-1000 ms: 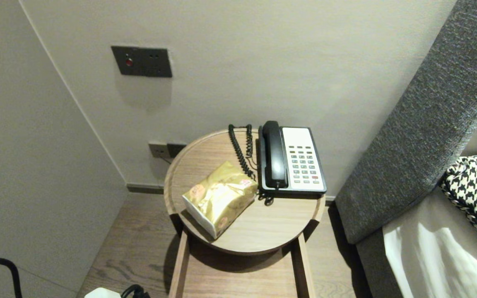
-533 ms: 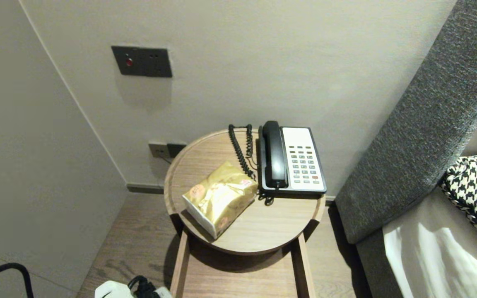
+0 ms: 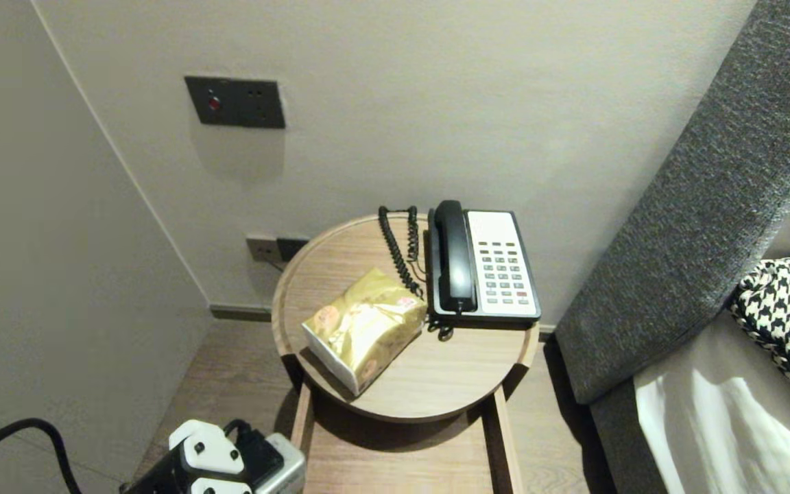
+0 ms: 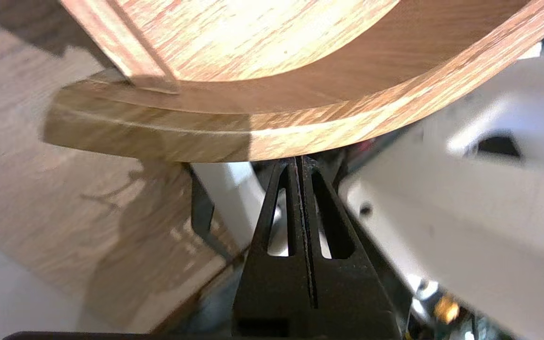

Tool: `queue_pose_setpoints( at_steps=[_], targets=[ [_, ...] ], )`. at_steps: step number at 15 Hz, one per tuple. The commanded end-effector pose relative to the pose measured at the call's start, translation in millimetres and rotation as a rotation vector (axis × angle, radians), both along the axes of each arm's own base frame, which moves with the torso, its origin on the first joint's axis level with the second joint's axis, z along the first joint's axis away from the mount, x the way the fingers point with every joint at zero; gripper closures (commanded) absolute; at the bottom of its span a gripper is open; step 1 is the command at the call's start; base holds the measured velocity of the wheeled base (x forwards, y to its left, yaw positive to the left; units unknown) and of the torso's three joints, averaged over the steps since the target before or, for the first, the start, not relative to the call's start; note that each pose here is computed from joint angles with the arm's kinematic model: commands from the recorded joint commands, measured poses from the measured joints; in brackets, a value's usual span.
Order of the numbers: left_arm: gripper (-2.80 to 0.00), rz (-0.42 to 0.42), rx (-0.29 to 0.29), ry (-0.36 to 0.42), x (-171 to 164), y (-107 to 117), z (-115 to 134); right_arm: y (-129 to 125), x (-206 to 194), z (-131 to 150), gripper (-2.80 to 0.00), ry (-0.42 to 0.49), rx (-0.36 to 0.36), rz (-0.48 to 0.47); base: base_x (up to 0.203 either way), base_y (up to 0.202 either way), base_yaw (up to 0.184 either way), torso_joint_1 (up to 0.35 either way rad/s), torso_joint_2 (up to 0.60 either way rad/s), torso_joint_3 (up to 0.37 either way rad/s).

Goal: Close the nightstand drawer

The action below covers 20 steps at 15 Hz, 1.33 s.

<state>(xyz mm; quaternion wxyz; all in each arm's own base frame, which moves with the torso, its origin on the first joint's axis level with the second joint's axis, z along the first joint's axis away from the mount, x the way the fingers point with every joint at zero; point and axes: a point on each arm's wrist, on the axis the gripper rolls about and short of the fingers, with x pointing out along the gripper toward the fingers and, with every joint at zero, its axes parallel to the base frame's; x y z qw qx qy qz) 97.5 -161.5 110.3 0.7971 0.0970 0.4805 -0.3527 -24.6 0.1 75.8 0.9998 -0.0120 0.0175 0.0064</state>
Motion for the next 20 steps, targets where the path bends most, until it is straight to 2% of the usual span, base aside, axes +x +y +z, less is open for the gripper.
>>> queue_pose_setpoints(
  at_steps=[1,6,11,16,20],
  targets=[
    [0.00,0.027,-0.003,-0.001,10,-6,-3,0,0,0,0.00,0.003,0.000,0.001,0.000,0.000,0.000,0.000,0.00,0.000],
    [0.00,0.041,-0.099,-0.043,20,-17,3,0,0,0,0.00,0.003,0.000,0.001,0.000,0.000,0.000,0.000,0.00,0.000],
    [0.00,0.066,-0.144,-0.072,30,-24,0,0,0,0,0.00,0.002,0.000,0.001,0.000,0.000,0.000,0.000,0.00,0.000],
    [0.00,0.157,-0.194,-0.094,50,-26,-4,0,0,0,0.00,0.002,0.000,0.001,0.000,0.000,0.000,0.000,0.00,0.000],
    [0.00,0.189,-0.277,-0.112,56,-28,14,0,0,0,0.00,0.003,-0.001,0.000,0.000,0.000,0.000,0.000,0.00,0.000]
  ],
)
